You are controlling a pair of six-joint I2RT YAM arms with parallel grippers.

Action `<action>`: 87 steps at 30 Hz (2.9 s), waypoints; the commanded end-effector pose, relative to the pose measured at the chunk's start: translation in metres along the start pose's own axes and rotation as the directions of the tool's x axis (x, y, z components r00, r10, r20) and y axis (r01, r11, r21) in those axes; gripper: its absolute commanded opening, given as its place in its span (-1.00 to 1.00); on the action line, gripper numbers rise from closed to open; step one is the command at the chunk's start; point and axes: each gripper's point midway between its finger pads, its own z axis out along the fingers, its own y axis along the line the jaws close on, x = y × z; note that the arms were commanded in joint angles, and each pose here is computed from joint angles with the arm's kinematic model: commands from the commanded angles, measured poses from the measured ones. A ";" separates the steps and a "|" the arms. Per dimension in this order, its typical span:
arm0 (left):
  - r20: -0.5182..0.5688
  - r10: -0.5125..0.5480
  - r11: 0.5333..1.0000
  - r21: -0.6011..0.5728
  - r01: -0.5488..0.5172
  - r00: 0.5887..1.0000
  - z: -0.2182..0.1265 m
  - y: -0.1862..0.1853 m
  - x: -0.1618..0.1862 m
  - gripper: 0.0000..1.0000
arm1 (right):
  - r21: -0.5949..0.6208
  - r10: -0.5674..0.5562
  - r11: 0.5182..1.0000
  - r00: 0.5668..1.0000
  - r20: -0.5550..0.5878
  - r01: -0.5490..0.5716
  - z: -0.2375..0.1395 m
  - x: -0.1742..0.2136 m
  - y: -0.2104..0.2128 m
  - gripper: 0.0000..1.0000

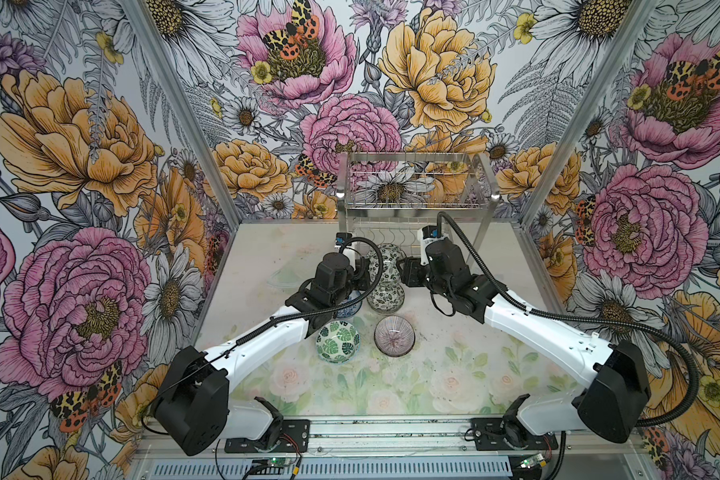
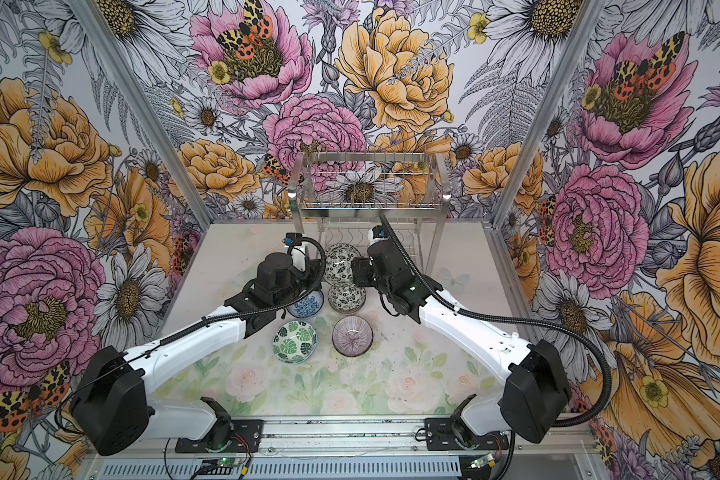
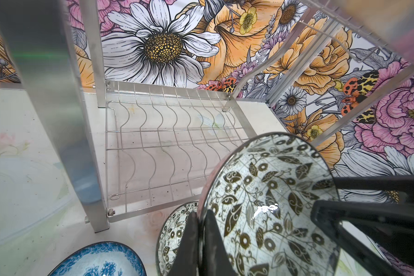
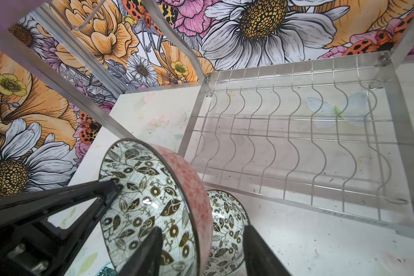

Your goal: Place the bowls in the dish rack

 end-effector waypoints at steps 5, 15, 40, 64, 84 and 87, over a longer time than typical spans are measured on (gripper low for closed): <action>0.108 -0.024 0.999 0.043 0.020 0.994 -0.003 -0.018 -0.037 -1.00 | -0.011 0.015 1.000 1.000 0.009 -0.015 0.009 0.002 0.004 -0.25; 0.112 -0.019 0.999 0.047 0.014 0.994 -0.005 -0.020 -0.039 -1.00 | -0.023 0.016 1.000 1.000 -0.016 -0.016 0.018 0.007 0.008 -0.61; 0.021 0.169 0.946 -0.284 -0.156 0.985 -0.082 0.076 -0.048 0.97 | 0.585 -0.406 0.754 0.912 0.061 0.297 -0.027 -0.031 -0.081 -1.00; -0.003 0.127 0.931 -0.345 -0.120 0.992 -0.084 0.118 -0.046 0.97 | 0.846 -0.766 0.159 0.604 -0.218 0.508 0.017 -0.074 -0.102 -1.00; -0.011 0.149 0.932 -0.331 -0.144 0.989 -0.074 0.116 -0.048 0.97 | 0.818 -0.709 0.011 0.581 -0.399 0.575 0.101 -0.099 -0.165 -1.00; -0.011 0.149 0.931 -0.334 -0.145 0.989 -0.075 0.117 -0.049 0.97 | 0.822 -0.695 -0.013 0.586 -0.417 0.570 0.111 -0.102 -0.173 -1.00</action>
